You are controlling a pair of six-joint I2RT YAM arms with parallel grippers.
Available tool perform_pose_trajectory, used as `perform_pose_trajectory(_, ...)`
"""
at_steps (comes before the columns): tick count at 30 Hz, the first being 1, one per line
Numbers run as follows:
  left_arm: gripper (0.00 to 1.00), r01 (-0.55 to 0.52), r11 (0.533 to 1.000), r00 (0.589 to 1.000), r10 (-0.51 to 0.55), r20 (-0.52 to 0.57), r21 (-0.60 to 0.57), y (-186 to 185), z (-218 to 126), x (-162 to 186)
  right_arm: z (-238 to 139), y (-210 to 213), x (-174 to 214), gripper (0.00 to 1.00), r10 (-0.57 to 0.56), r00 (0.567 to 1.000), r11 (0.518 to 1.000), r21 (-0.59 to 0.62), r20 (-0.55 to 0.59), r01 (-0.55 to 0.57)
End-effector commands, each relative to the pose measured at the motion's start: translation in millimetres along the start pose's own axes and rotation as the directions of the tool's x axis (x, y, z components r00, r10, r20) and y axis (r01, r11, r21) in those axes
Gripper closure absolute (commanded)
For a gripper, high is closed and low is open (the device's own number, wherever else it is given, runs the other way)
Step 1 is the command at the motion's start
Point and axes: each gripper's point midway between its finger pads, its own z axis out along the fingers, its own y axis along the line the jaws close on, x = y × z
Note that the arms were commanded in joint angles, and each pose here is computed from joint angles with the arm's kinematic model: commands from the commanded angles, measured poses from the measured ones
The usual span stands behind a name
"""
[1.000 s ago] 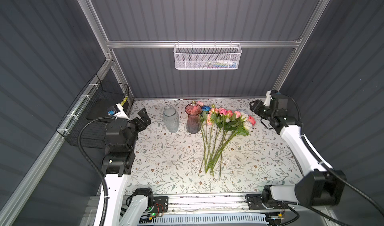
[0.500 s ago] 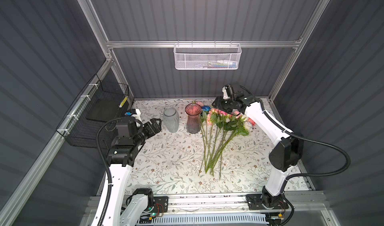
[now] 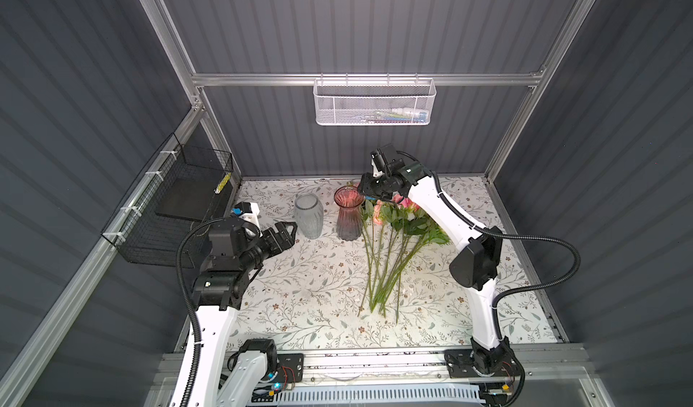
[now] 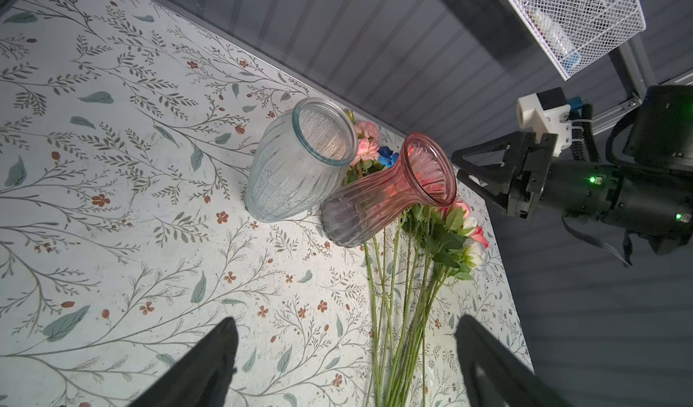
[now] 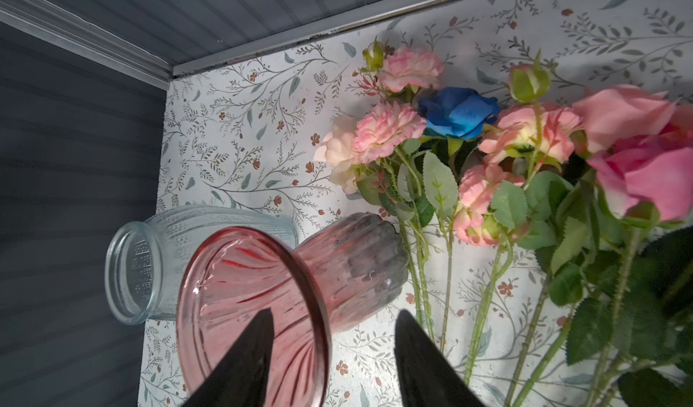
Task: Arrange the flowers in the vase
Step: 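Reach the right gripper to the pink vase while the left arm rises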
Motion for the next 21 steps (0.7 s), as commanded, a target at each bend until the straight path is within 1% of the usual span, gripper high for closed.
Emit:
perform_pose_trajectory(1, 0.08, -0.027, 0.999, 0.999, 0.028, -0.019, 0.029, -6, -3, 6, 0, -7, 9, 0.46, 0.007, 1.0, 0.999, 0.05, -0.03, -0.006)
perform_pose_trajectory(10, 0.08, -0.023, 1.0, 0.999, 0.024, -0.024, 0.015, 0, 0, 11, 17, 7, 22, 0.51, -0.014, 0.998, 0.999, 0.029, -0.065, 0.016)
perform_pose_trajectory(13, 0.07, -0.016, 1.0, 1.0, 0.016, -0.026, -0.005, 5, 2, 13, 21, 9, 22, 0.52, -0.017, 0.998, 0.999, 0.044, -0.058, 0.02)
perform_pose_trajectory(21, 0.06, -0.02, 0.999, 1.0, 0.02, -0.024, -0.029, 10, 1, 15, 28, 0, 22, 0.6, -0.01, 0.999, 0.996, 0.091, -0.049, 0.014)
